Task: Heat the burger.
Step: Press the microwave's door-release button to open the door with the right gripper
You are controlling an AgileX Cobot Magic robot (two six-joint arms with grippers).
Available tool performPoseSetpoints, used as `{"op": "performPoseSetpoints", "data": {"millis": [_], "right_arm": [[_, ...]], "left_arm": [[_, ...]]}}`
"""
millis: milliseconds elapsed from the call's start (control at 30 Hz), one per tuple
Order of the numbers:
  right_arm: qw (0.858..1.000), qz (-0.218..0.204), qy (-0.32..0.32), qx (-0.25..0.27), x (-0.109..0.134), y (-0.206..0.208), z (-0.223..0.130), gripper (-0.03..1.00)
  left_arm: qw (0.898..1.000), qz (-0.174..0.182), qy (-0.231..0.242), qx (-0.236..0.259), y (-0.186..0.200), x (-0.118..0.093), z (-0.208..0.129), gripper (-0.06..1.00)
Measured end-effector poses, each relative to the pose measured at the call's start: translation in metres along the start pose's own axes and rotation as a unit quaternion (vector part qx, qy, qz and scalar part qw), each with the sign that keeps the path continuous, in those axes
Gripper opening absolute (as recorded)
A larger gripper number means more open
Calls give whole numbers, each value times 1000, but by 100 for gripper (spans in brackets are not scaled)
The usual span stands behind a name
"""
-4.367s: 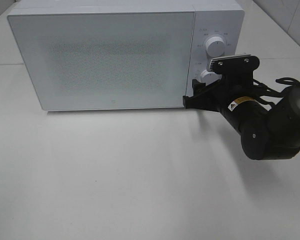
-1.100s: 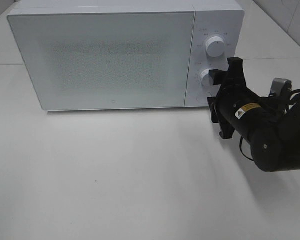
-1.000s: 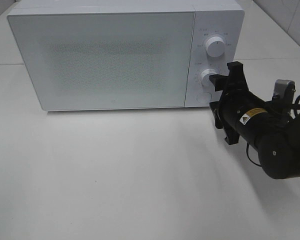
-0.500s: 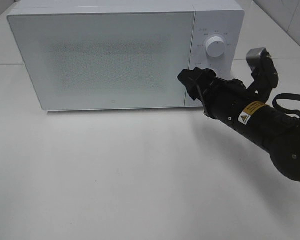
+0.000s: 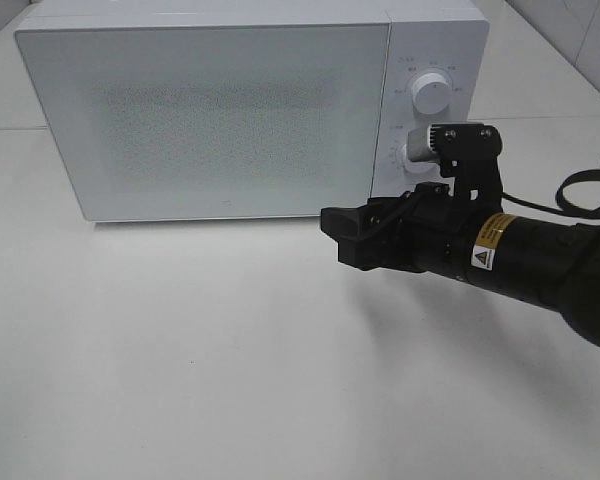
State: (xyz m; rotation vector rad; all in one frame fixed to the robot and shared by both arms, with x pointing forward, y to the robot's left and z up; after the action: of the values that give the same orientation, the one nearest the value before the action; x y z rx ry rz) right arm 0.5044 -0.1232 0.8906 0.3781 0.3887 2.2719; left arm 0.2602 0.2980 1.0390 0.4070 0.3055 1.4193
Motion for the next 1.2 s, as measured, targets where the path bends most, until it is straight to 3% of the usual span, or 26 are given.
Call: {"op": "performPoseSetpoints", "data": {"millis": [233, 267, 367, 433, 533, 567, 667, 700, 767, 800, 833, 900, 1000, 1200], "right_arm": [[998, -25, 36, 47, -3, 12, 4, 61], [994, -44, 46, 88, -6, 20, 2, 61], [991, -52, 49, 109, -7, 23, -1, 61], [981, -79, 53, 167, -12, 34, -5, 60], [975, -97, 51, 193, -16, 37, 0, 60], [965, -120, 48, 229, -21, 41, 3, 58], [956, -140, 45, 254, -25, 45, 11, 58], [941, -166, 38, 293, -31, 50, 18, 58], [934, -178, 33, 308, -33, 52, 25, 58], [918, -194, 26, 346, -35, 58, 30, 58], [918, -194, 26, 346, -35, 58, 30, 58], [900, -187, 25, 392, -33, 63, 44, 58], [898, -184, 22, 398, -33, 64, 46, 58], [896, -175, -75, 401, -53, 75, 69, 58]], "left_arm": [[1000, 0, 0, 0, 0, 0, 0, 0], [1000, 0, 0, 0, 0, 0, 0, 0], [1000, 0, 0, 0, 0, 0, 0, 0], [1000, 0, 0, 0, 0, 0, 0, 0], [1000, 0, 0, 0, 0, 0, 0, 0], [1000, 0, 0, 0, 0, 0, 0, 0], [1000, 0, 0, 0, 0, 0, 0, 0], [1000, 0, 0, 0, 0, 0, 0, 0], [1000, 0, 0, 0, 0, 0, 0, 0], [1000, 0, 0, 0, 0, 0, 0, 0], [1000, 0, 0, 0, 0, 0, 0, 0], [1000, 0, 0, 0, 0, 0, 0, 0], [1000, 0, 0, 0, 0, 0, 0, 0], [1000, 0, 0, 0, 0, 0, 0, 0]]}}
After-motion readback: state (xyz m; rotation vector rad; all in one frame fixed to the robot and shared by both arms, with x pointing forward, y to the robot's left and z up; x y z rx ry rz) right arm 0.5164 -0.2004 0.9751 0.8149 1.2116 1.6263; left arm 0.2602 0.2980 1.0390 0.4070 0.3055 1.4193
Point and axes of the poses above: a point on each arm's last joint axis where the gripper is mounted, y pointing back along that axis away from the gripper, x along the wrist's bending axis when the last joint is at zero, z = x × y, the point moved 3 cm from there along -y, pointing out along that axis toward the gripper, and after that the axes turned 6 degrees about y, right-handed, at the moved point
